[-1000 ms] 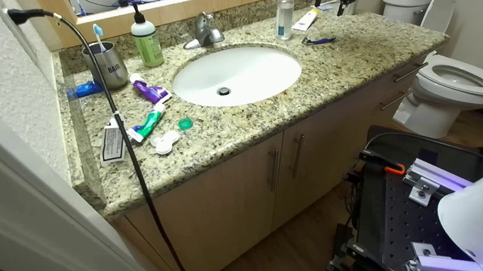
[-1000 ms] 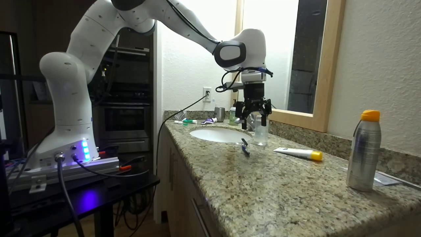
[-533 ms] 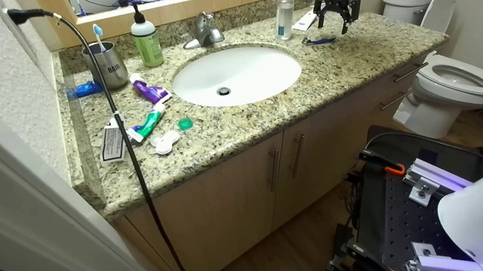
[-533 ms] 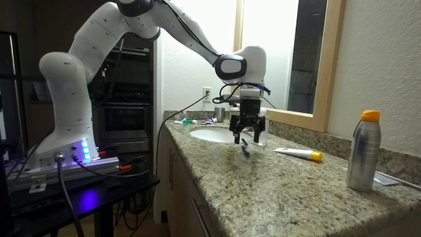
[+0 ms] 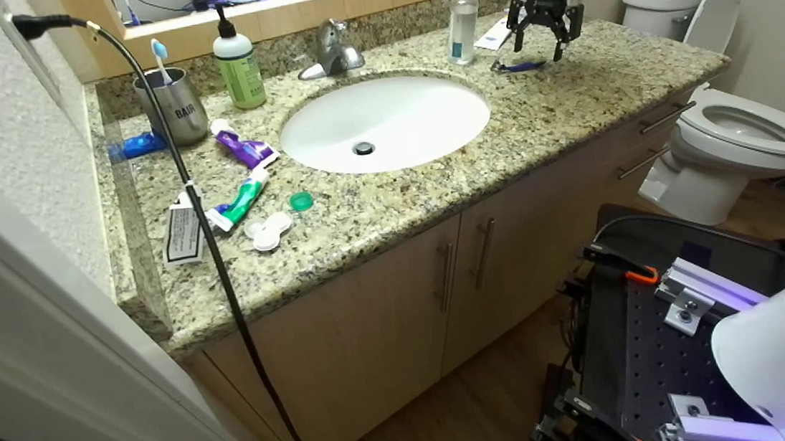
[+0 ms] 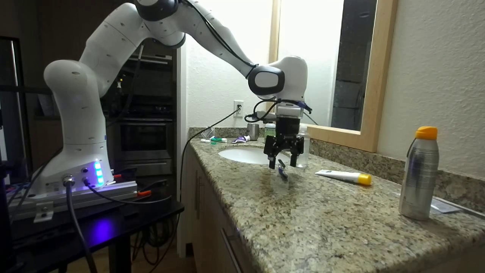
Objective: Pick the shaving stick and put it in the sink
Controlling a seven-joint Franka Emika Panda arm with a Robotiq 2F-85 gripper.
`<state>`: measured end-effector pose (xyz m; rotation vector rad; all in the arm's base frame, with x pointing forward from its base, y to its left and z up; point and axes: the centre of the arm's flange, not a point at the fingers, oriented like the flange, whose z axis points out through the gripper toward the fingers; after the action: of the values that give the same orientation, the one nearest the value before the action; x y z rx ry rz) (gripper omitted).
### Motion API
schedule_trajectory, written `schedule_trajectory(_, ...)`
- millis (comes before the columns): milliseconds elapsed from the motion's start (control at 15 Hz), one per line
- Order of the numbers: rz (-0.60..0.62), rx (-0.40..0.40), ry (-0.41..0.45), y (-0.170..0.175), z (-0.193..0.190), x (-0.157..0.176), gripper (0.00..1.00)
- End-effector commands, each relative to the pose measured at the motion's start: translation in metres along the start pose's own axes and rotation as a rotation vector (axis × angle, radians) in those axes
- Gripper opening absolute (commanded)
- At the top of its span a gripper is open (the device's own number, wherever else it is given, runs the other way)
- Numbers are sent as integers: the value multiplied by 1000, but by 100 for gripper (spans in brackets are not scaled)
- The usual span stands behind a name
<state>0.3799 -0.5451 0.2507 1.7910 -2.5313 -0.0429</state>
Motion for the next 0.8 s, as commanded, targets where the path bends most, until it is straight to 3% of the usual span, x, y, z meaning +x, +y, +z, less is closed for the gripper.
schedule_trajectory(0, 22, 30, 38, -17, 14, 7, 100)
schedule_trajectory(733, 16, -1, 39, -23, 24, 12, 100)
